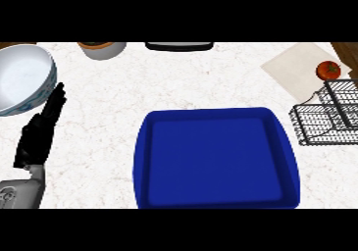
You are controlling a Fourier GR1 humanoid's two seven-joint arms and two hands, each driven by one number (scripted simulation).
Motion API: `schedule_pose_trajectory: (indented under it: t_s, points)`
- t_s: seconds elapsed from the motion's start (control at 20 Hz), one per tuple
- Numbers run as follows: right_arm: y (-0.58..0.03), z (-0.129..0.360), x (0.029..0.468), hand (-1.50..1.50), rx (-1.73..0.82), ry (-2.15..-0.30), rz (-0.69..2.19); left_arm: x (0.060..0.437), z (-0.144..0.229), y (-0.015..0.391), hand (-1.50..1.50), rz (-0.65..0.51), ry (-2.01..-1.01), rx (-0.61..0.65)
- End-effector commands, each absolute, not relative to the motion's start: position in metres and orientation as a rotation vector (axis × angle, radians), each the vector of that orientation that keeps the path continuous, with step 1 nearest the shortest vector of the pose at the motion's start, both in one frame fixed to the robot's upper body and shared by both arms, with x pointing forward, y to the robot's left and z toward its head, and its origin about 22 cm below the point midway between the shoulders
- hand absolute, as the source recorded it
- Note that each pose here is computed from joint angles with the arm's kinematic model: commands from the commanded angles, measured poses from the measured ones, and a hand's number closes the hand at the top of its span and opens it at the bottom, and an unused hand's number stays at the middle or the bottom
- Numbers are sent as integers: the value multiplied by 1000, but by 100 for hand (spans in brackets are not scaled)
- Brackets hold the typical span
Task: Pick the can from the tray and place it in the tiered basket
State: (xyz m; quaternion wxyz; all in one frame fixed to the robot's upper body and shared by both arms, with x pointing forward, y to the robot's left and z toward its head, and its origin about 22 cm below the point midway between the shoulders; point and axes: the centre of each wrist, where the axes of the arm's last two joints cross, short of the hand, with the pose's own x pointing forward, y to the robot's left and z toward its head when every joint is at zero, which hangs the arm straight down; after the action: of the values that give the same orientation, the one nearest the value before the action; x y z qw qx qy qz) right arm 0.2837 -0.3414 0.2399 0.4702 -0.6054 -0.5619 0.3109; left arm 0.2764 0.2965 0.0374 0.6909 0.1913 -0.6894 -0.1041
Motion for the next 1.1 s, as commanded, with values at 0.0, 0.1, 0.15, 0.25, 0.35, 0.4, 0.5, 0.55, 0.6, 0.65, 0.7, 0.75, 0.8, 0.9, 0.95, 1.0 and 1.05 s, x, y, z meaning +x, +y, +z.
schedule_pose_trajectory:
  t_s: [0.0,0.1,0.15,0.25,0.35,0.4,0.5,0.55,0.6,0.65,0.7,0.75,0.8,0.9,0.95,1.0,1.05]
  points:
    - [-374,249,299,150,-1489,-1369,783,275,29,306,0,-242,-1534,438]
    - [-374,224,299,150,-1446,-1383,846,297,36,283,0,-214,-1535,432]
    - [-403,233,297,150,-1432,-1376,834,272,33,286,0,-236,-1534,429]
    - [-405,232,306,150,-1391,-1368,856,278,30,288,0,-239,-1542,435]
    - [-418,230,307,150,-1311,-1389,869,280,26,292,0,-217,-1539,424]
    - [-413,196,314,150,-1305,-1385,837,276,40,296,0,-228,-1536,440]
    - [-421,194,315,150,-1242,-1390,846,273,37,301,0,-236,-1548,411]
    - [-430,197,309,150,-1233,-1380,848,265,39,306,0,-223,-1521,416]
    - [-430,194,325,150,-1235,-1361,856,278,41,280,0,-228,-1540,431]
    - [-441,192,312,150,-1179,-1348,869,279,37,294,0,-245,-1531,441]
    - [-429,179,319,150,-1132,-1334,877,278,34,294,0,-232,-1546,436]
    - [-432,176,325,150,-1061,-1277,761,268,29,305,0,-244,-1541,432]
    - [-442,171,318,150,-992,-1283,662,276,38,306,0,-241,-1533,439]
    - [-450,171,327,-150,-1010,-1238,706,282,30,293,0,-245,-1546,429]
    - [-439,146,321,-150,-1029,-1219,738,265,29,299,0,-228,-1539,437]
    - [-459,168,325,-150,-999,-1271,710,274,26,302,0,-233,-1551,403]
    - [-450,150,322,-150,-996,-1294,680,288,48,283,0,-230,-1532,434]
